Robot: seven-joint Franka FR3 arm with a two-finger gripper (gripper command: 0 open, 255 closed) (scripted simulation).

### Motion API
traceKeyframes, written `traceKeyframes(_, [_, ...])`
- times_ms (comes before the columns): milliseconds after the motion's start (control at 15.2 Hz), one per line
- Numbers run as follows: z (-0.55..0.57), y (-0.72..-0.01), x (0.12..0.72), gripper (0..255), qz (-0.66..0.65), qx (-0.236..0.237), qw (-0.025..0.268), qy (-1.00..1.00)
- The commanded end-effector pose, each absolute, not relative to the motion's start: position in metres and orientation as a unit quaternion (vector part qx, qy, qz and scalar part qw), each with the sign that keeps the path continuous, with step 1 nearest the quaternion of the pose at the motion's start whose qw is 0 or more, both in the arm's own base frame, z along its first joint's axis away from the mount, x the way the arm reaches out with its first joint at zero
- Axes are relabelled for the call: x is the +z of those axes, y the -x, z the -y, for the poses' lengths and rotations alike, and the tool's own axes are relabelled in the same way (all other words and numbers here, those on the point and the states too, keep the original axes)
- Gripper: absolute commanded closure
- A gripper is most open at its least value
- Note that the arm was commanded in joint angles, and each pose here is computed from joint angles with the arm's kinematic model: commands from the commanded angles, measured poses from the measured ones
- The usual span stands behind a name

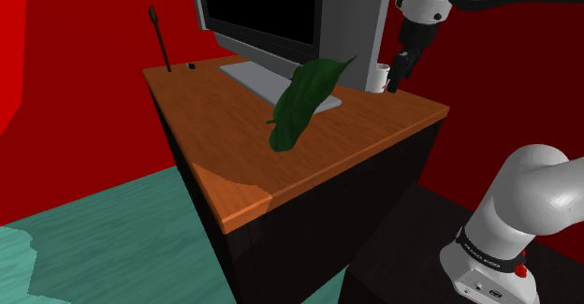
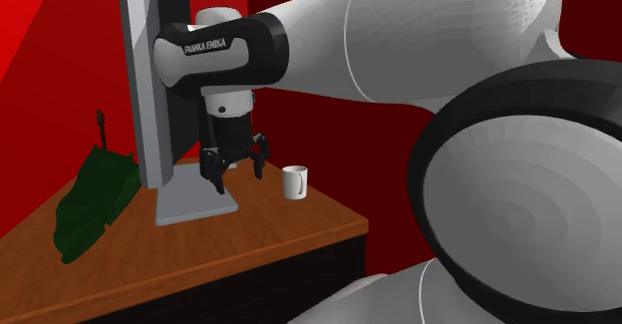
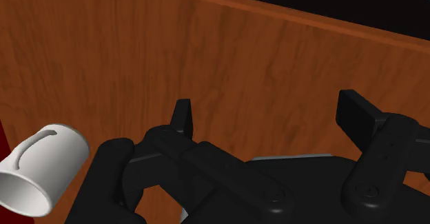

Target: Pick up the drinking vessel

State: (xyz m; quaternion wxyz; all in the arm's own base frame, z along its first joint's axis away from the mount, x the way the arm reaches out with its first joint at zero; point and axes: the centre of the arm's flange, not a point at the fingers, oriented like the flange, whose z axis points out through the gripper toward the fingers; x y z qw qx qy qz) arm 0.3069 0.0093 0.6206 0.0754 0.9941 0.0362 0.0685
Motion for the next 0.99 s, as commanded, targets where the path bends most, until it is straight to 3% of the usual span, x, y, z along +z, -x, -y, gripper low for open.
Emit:
traceKeyframes(0, [-0.009, -0.307, 0.621, 0, -0.036, 0.069, 0.075, -0.994])
traceKeyframes(924, [0.142, -0.437, 0.606, 0, -0.024, 0.020, 0.048, -0.998])
